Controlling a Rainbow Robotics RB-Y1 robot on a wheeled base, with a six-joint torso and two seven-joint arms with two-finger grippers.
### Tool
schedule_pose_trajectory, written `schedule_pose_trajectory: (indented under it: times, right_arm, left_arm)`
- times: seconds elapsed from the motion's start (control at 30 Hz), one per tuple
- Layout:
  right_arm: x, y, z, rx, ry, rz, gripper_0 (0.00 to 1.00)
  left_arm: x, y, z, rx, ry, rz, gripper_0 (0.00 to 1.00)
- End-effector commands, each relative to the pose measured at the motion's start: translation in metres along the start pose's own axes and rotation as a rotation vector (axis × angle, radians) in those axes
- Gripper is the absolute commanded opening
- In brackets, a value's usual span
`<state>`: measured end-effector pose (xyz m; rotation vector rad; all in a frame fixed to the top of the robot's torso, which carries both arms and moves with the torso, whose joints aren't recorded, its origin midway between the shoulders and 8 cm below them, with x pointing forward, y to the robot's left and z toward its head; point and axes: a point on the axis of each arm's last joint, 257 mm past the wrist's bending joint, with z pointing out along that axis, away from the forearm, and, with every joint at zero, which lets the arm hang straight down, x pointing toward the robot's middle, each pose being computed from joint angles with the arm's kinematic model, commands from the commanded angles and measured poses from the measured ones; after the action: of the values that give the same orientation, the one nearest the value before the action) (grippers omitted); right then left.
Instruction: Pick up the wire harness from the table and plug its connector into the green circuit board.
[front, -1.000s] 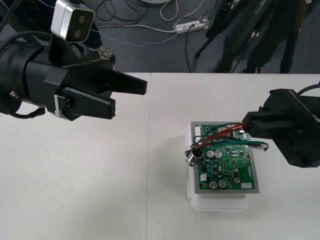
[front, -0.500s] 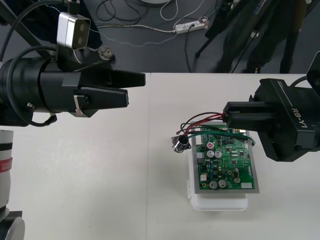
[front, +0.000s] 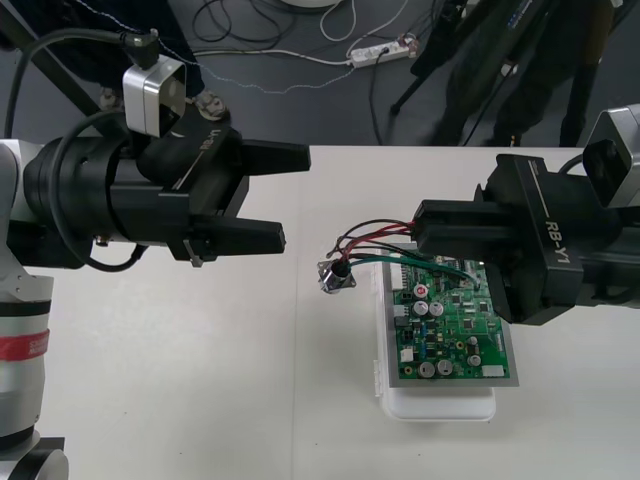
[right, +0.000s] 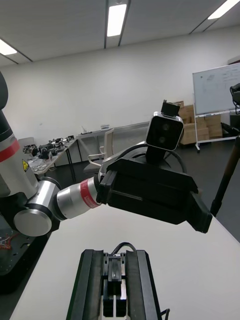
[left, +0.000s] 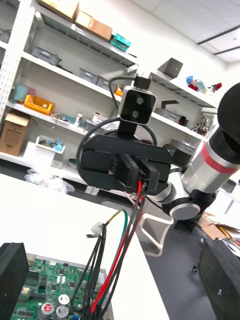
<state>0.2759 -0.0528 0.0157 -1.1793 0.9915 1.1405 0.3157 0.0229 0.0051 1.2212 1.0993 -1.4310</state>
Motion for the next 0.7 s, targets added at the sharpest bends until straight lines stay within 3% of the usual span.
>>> schedule_pose_trajectory:
  times: [0.03,0.7]
  right_arm:
    - [-0.01,0.009,0.018,-0.026,-0.036,0.006,0.0]
    - [0.001,0.011,0.025,-0.009,-0.049,-0.014,0.0]
  left_arm:
    - [0.003,-0.013,0.024,0.048,-0.022,0.028,1.0]
    - [0.008,-0.023,0.056,0.102,-0.07,0.221,1.0]
